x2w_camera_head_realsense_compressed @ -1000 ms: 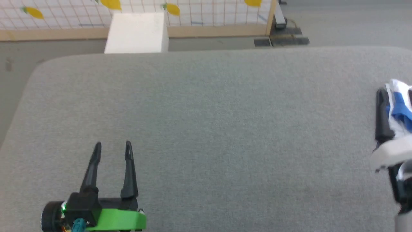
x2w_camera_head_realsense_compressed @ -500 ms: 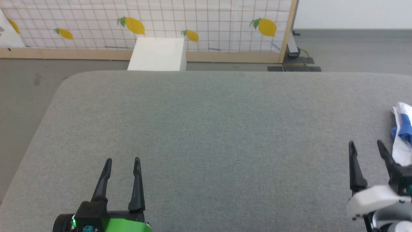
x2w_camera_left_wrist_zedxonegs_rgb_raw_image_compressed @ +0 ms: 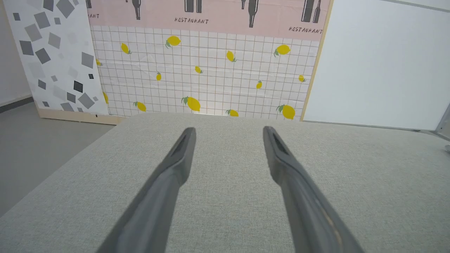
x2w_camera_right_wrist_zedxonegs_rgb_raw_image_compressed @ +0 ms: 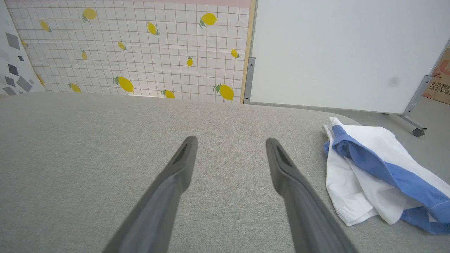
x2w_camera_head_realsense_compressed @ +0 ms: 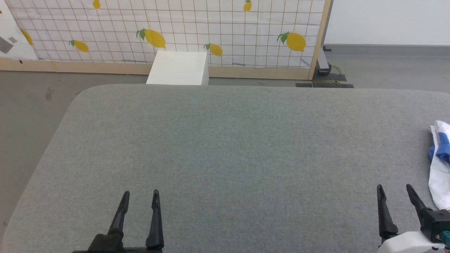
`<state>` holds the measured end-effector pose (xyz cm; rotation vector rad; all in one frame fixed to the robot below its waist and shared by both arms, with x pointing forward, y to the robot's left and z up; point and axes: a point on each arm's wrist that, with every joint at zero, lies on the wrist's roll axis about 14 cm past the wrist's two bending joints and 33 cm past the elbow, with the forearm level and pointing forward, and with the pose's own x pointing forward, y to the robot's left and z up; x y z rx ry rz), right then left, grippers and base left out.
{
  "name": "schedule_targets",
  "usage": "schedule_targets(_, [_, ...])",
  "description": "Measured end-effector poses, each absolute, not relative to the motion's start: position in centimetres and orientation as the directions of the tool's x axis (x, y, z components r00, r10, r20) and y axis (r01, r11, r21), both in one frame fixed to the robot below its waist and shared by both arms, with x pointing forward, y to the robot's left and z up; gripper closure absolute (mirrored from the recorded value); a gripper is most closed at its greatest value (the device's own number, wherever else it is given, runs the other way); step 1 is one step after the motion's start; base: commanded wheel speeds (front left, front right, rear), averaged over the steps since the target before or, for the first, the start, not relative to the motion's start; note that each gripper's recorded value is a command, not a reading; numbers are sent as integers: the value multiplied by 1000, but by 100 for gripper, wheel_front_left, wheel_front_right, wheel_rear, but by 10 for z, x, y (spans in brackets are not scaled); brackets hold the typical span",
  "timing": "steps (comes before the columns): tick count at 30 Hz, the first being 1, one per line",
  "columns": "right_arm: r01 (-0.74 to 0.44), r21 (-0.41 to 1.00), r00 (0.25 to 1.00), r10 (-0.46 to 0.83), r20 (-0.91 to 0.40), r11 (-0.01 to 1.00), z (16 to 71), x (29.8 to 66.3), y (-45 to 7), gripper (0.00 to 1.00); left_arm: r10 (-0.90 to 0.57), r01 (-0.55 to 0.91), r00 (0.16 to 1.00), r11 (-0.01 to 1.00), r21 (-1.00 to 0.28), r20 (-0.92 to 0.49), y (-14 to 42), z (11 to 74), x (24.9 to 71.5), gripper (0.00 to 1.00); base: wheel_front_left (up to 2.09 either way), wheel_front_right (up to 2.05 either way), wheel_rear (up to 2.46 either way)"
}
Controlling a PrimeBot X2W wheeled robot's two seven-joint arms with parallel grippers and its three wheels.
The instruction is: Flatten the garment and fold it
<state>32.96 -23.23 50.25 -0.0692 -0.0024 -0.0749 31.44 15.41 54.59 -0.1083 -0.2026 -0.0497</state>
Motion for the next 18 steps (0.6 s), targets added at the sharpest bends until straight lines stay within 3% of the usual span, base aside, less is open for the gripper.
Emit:
schedule_targets(14, [72,-48,997,-73,-20,996,495,334,-231,0,-31,48,987,993,-105,160,156,533,316,0,0,0,0])
schedule_targets(15, [72,-47,997,-73,-21,996,495,335,-231,100,-30,47,986,994,-102,161,156,533,317,100,0,0,0])
schedule_targets(18, [71,-47,997,-72,-22,996,494,335,-231,100,-30,47,987,994,-104,159,156,533,317,100,0,0,0])
